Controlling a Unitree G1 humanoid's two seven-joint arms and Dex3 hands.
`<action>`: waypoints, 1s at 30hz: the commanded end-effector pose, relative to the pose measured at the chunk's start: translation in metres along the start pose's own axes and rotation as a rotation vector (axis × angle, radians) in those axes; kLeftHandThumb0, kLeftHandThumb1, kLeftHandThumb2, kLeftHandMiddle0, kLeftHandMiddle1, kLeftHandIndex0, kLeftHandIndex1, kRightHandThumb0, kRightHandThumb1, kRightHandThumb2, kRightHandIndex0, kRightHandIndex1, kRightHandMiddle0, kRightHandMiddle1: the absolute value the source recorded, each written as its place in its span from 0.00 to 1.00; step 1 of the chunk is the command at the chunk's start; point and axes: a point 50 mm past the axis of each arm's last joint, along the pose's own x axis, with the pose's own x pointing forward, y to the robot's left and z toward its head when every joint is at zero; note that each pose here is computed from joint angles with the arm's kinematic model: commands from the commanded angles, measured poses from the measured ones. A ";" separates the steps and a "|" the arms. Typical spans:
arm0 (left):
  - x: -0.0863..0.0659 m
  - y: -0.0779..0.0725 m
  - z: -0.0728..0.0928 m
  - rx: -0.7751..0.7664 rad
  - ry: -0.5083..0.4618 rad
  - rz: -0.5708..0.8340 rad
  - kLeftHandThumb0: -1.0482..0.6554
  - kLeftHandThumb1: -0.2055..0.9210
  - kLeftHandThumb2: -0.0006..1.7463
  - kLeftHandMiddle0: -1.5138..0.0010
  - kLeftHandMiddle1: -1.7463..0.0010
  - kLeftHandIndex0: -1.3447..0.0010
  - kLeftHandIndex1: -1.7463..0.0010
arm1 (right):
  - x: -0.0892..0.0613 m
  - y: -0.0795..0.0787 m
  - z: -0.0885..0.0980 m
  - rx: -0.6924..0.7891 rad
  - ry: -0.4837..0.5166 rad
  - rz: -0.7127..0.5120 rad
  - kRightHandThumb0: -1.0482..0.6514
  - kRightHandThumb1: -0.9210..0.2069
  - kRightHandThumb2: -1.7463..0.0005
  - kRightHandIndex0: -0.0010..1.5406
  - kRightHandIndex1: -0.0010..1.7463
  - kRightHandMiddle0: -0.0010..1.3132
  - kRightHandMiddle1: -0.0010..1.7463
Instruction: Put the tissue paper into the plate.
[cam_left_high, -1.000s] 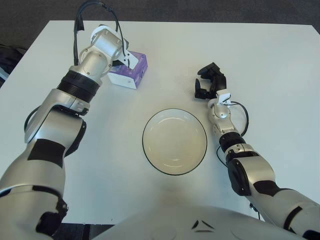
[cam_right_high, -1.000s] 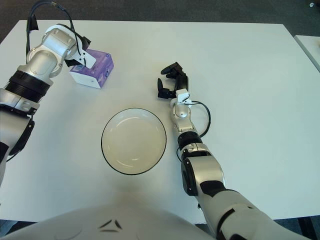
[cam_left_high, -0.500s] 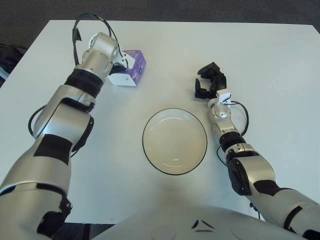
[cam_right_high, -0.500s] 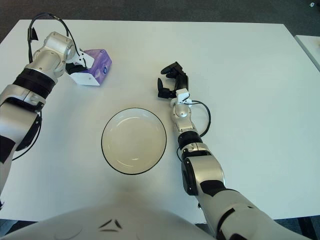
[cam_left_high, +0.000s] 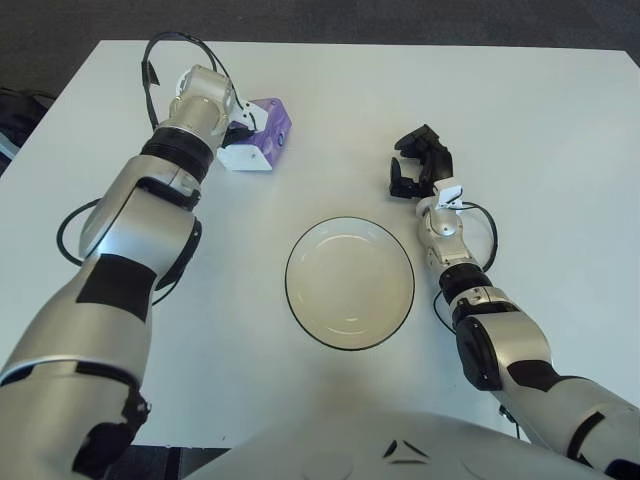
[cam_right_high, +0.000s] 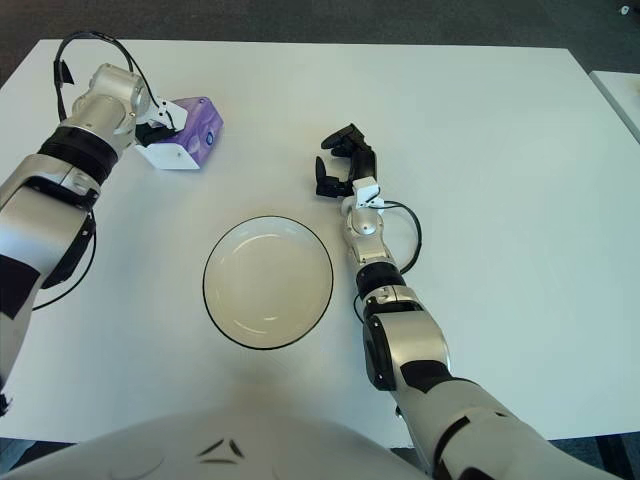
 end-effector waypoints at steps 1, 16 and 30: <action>0.005 -0.006 0.011 -0.012 -0.034 -0.031 0.00 1.00 0.65 1.00 1.00 1.00 1.00 | -0.114 -0.027 -0.117 -0.093 0.650 -0.041 0.61 0.65 0.19 0.48 1.00 0.43 0.90; 0.008 -0.004 0.012 -0.001 -0.024 0.062 0.00 1.00 0.65 1.00 1.00 1.00 1.00 | -0.114 -0.027 -0.118 -0.074 0.662 -0.047 0.61 0.58 0.21 0.36 1.00 0.40 0.98; 0.006 -0.002 0.015 -0.012 -0.041 0.070 0.00 1.00 0.67 1.00 1.00 1.00 1.00 | -0.115 -0.028 -0.118 -0.067 0.663 -0.054 0.61 0.57 0.22 0.34 1.00 0.39 1.00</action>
